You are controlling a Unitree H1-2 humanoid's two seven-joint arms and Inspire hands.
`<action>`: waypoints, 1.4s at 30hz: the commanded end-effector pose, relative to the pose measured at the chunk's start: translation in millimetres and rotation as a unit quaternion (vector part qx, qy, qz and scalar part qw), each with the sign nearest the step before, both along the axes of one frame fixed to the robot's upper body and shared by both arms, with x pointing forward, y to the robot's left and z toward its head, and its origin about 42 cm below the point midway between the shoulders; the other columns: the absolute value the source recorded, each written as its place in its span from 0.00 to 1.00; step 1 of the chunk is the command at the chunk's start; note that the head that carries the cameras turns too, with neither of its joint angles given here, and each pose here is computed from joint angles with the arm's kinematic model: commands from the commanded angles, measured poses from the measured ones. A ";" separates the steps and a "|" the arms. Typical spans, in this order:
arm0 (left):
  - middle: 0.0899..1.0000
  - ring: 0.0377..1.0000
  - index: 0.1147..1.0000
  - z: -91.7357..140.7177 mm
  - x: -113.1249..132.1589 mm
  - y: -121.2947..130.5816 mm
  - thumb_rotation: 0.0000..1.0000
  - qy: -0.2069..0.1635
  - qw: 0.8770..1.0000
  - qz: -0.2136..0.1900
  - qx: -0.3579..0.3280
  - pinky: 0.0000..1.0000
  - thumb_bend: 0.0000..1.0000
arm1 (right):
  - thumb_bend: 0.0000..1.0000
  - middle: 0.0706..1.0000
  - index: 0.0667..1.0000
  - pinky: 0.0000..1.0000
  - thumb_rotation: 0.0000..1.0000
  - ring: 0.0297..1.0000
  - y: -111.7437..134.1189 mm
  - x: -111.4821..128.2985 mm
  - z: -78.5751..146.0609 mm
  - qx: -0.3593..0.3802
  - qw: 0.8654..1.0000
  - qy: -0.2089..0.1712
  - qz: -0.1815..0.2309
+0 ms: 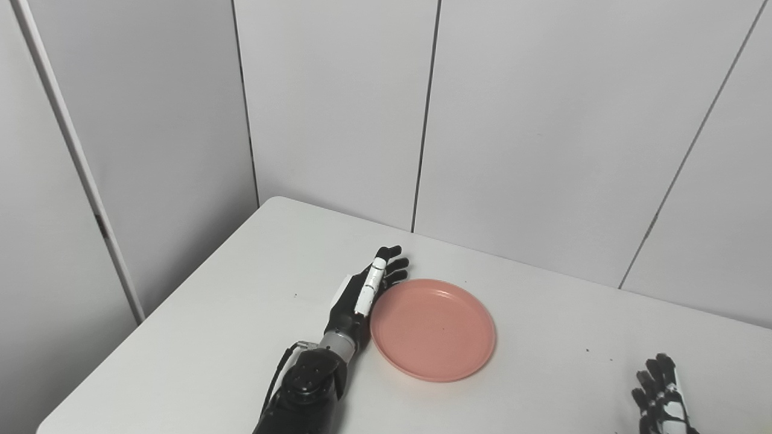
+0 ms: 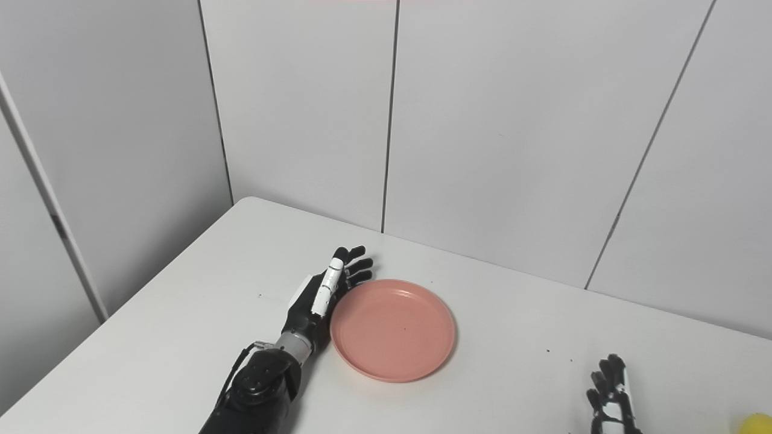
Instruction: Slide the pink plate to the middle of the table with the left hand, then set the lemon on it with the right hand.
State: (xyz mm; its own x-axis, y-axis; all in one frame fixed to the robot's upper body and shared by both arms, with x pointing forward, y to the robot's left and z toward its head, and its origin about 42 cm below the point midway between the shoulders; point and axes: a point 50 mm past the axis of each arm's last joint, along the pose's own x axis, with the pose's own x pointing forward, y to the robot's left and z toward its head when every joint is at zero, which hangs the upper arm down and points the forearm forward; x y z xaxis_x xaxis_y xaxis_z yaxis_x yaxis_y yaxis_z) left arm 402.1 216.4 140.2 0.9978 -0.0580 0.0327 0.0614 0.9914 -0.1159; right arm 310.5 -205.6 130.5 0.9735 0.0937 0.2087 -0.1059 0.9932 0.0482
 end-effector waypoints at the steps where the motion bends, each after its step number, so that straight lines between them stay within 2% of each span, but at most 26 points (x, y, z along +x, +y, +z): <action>1: 0.85 0.86 0.84 15.4 4.3 -20.7 1.00 -0.031 0.999 -0.019 -0.001 0.87 0.68 | 0.70 1.00 1.00 1.00 0.97 1.00 2.8 8.3 13.6 0.001 0.999 -0.053 -0.004; 10: 0.87 0.87 0.86 21.6 -5.7 -40.8 1.00 -0.051 0.998 -0.030 0.025 0.88 0.67 | 0.78 1.00 1.00 1.00 0.95 1.00 17.7 10.3 17.2 -0.001 0.999 -0.042 -0.006; 16: 0.87 0.88 0.87 26.6 -10.8 -43.6 1.00 -0.045 0.998 -0.047 0.026 0.88 0.67 | 0.78 1.00 1.00 1.00 0.93 1.00 29.2 13.5 22.0 -0.004 0.999 -0.049 -0.013; 23: 0.88 0.89 0.87 29.3 -16.2 -43.9 1.00 -0.036 0.997 -0.068 0.017 0.88 0.67 | 0.82 1.00 1.00 1.00 0.90 1.00 43.9 17.7 25.9 0.001 0.999 -0.048 -0.016; 32: 0.88 0.89 0.87 30.4 -24.7 -44.2 1.00 -0.028 0.995 -0.095 0.014 0.88 0.67 | 0.77 1.00 1.00 1.00 0.91 1.00 58.5 21.3 30.4 0.000 0.998 -0.059 -0.014; 42: 0.91 0.92 0.90 36.6 -38.4 -49.4 1.00 -0.039 0.992 -0.118 0.003 0.91 0.66 | 0.75 1.00 1.00 1.00 0.91 1.00 70.8 22.7 35.6 0.005 0.998 -0.066 -0.020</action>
